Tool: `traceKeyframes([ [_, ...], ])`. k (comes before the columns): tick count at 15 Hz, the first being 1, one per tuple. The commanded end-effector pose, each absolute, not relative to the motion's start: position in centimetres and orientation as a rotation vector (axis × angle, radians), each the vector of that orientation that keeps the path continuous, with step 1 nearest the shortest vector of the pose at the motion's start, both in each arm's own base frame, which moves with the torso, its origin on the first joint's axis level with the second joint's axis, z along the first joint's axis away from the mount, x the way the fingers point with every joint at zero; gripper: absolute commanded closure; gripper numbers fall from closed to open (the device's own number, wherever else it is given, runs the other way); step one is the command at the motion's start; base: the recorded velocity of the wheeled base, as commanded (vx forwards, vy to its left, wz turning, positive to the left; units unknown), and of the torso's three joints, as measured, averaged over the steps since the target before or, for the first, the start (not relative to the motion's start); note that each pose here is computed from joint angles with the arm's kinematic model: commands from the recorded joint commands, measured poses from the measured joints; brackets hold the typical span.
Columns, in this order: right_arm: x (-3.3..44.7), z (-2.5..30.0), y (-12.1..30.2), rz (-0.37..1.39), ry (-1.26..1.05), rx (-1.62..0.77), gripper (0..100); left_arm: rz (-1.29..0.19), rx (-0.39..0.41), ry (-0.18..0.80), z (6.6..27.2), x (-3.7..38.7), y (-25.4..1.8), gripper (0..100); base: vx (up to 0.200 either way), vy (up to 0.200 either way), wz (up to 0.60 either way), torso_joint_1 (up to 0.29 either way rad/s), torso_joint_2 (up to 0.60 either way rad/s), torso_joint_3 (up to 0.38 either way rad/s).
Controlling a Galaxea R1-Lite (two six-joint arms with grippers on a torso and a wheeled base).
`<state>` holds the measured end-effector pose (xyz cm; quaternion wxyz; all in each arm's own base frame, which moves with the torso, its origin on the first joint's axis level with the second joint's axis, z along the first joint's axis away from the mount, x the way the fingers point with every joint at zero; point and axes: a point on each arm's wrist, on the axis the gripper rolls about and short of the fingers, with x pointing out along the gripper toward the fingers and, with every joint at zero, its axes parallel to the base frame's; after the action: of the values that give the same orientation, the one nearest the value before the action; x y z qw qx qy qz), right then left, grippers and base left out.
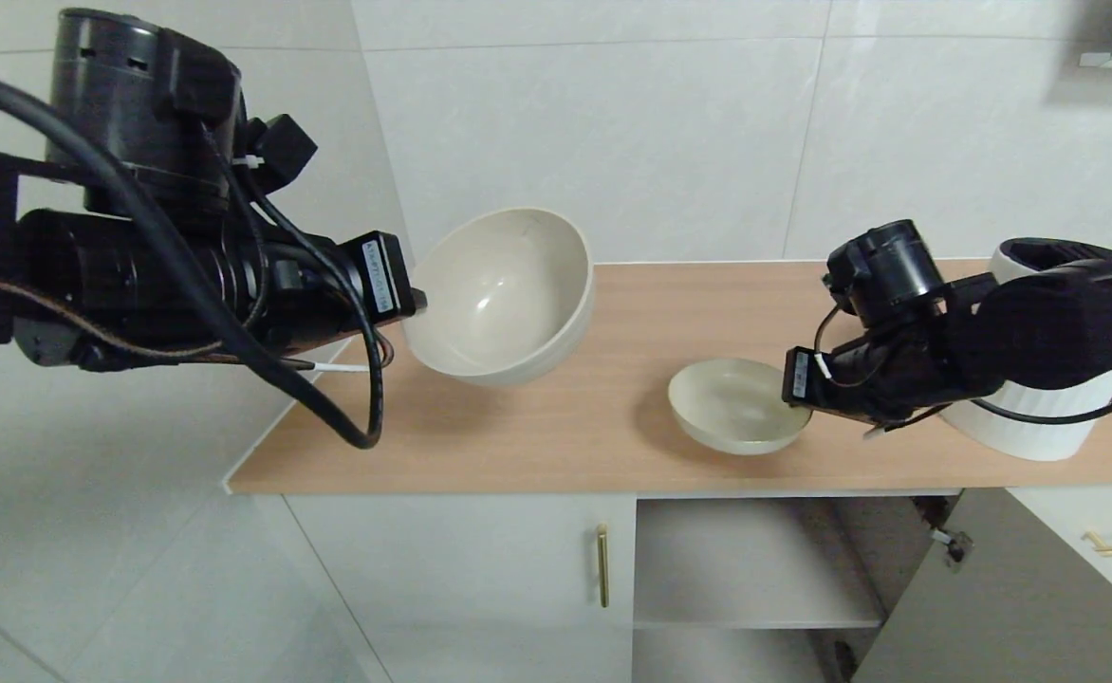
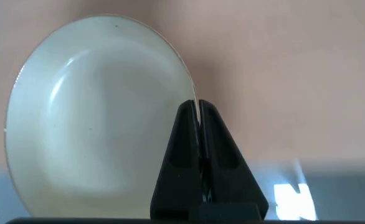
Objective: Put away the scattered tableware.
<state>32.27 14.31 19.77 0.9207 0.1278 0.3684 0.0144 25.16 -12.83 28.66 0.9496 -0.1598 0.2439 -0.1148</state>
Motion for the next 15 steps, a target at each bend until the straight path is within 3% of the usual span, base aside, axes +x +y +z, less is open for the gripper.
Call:
traceKeyframes([
  [1, 28.4, 22.8, 13.8, 0.061, 0.721, 0.250, 100, -0.260, -0.301, 0.539, 27.6, 24.3, -13.6, 100, 0.000, 0.000, 0.00, 0.000, 0.00, 0.000],
  [7, 23.5, 24.0, 14.4, 0.044, 0.648, 0.194, 100, -0.242, -0.256, 0.650, 24.2, 24.2, -14.0, 100, 0.000, 0.000, 0.00, 0.000, 0.00, 0.000],
  [11, 22.5, 23.6, 13.8, 0.008, 0.647, 0.174, 100, -0.236, -0.244, 0.678, 23.2, 25.0, -14.6, 100, 0.000, 0.000, 0.00, 0.000, 0.00, 0.000],
  [15, 22.2, 23.0, 13.6, 0.005, 0.663, 0.165, 100, -0.232, -0.235, 0.699, 22.4, 25.4, -14.9, 100, -0.200, 0.000, 0.00, 0.004, 0.00, 0.000],
])
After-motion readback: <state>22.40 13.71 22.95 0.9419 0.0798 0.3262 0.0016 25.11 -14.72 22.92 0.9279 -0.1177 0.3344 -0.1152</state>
